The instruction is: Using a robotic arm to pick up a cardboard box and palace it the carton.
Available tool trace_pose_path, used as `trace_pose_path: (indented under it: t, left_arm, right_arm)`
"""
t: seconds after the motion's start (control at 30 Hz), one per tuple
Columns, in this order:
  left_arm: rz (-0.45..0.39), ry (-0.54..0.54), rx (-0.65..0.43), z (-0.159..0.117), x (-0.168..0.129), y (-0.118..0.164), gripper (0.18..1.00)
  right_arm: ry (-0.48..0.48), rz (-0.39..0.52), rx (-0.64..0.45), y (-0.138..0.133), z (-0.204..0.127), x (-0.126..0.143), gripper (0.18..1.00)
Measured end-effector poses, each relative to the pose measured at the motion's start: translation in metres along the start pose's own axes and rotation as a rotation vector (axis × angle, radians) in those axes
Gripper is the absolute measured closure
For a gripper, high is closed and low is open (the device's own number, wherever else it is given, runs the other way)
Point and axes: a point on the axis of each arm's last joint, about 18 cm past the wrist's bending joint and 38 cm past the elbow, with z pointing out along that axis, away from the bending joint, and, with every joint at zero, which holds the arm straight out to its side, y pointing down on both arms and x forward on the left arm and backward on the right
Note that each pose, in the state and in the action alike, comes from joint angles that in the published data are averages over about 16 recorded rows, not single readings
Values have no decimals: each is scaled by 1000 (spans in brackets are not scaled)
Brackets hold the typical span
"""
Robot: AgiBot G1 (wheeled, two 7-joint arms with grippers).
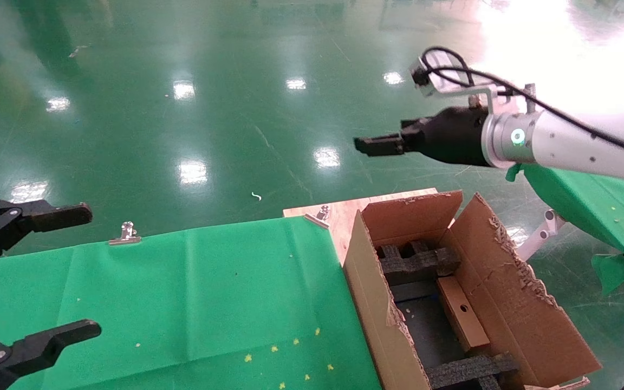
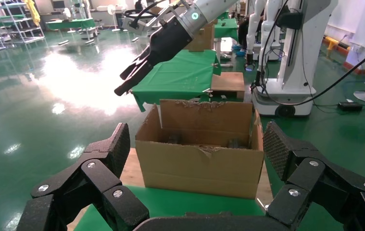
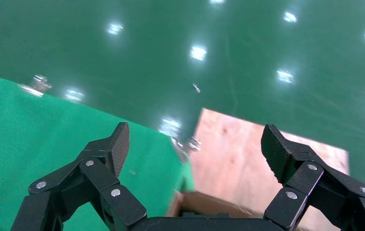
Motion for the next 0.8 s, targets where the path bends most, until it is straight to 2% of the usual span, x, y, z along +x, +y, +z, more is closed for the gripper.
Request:
trace_pose_path:
  t: [0.43, 0.8]
  left_arm:
    - [0, 0, 0, 0, 0, 0, 184]
    - [0, 0, 0, 0, 0, 0, 184]
  right_arm:
    - [-214, -51, -60, 20, 3, -37, 178]
    - [-442, -117, -37, 32, -8, -69, 178]
